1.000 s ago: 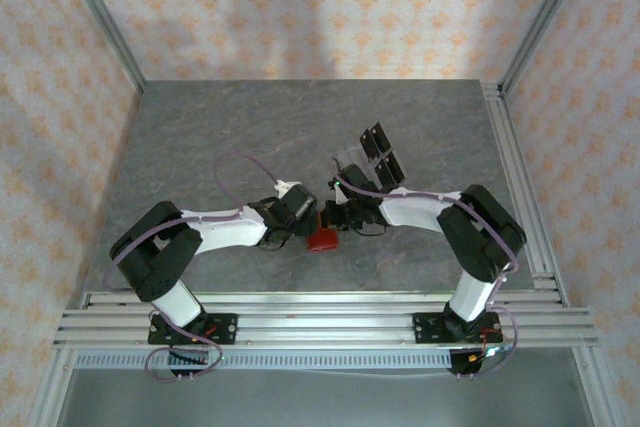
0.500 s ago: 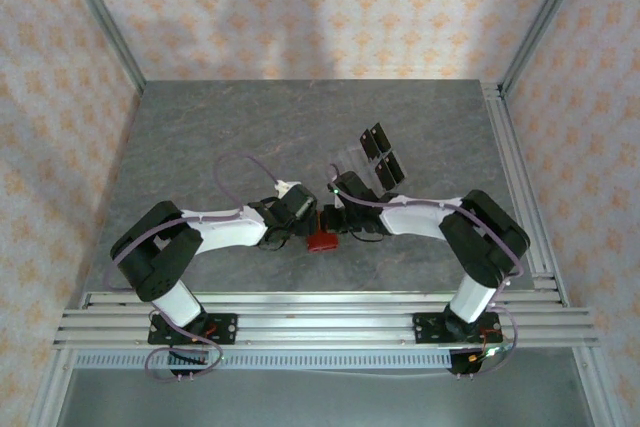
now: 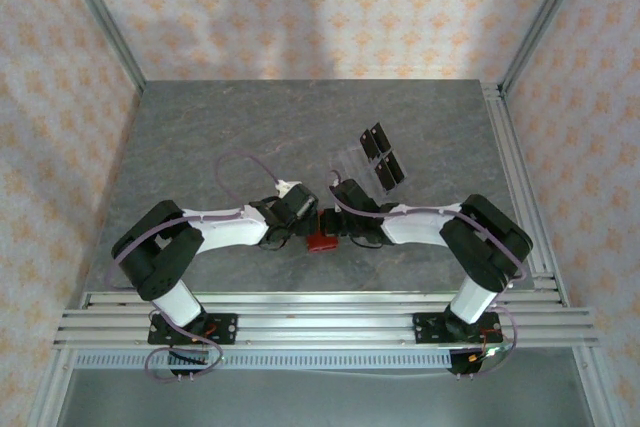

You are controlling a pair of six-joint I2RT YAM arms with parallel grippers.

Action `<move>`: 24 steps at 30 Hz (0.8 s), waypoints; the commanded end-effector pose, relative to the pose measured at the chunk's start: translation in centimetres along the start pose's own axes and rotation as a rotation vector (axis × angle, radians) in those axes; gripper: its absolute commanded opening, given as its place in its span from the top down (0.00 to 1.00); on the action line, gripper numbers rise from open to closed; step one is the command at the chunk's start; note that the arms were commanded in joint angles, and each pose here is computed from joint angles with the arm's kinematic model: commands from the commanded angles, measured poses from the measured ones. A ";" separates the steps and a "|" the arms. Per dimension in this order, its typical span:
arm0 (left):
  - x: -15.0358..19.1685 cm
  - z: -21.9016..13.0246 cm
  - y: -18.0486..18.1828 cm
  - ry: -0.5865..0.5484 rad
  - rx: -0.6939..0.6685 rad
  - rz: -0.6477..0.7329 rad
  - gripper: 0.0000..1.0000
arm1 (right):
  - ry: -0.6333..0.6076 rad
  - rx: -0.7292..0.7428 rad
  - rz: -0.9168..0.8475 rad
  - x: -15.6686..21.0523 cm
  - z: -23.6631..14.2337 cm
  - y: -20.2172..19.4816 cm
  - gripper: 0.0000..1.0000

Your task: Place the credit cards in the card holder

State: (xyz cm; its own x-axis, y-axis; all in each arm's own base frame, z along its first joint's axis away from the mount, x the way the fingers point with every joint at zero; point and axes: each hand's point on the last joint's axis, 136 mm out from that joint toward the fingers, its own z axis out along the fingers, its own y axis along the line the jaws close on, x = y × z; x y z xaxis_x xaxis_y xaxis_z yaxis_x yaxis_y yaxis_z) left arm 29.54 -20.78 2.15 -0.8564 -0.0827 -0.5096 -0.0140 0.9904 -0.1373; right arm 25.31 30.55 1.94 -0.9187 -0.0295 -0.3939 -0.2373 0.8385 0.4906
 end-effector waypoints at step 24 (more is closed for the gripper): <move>2.5 1.7 2.0 0.077 -0.097 0.029 0.25 | 0.406 0.353 0.031 13.9 -1.5 -10.0 0.92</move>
State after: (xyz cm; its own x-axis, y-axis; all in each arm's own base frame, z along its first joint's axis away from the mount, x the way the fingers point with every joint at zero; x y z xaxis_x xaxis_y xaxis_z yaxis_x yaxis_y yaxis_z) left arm 29.61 -20.85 2.07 -0.8553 -0.0756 -0.5126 -0.0142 0.9923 -0.1228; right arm 24.80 30.25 2.16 -0.8949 0.0000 -0.4463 -0.2418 0.8406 0.4848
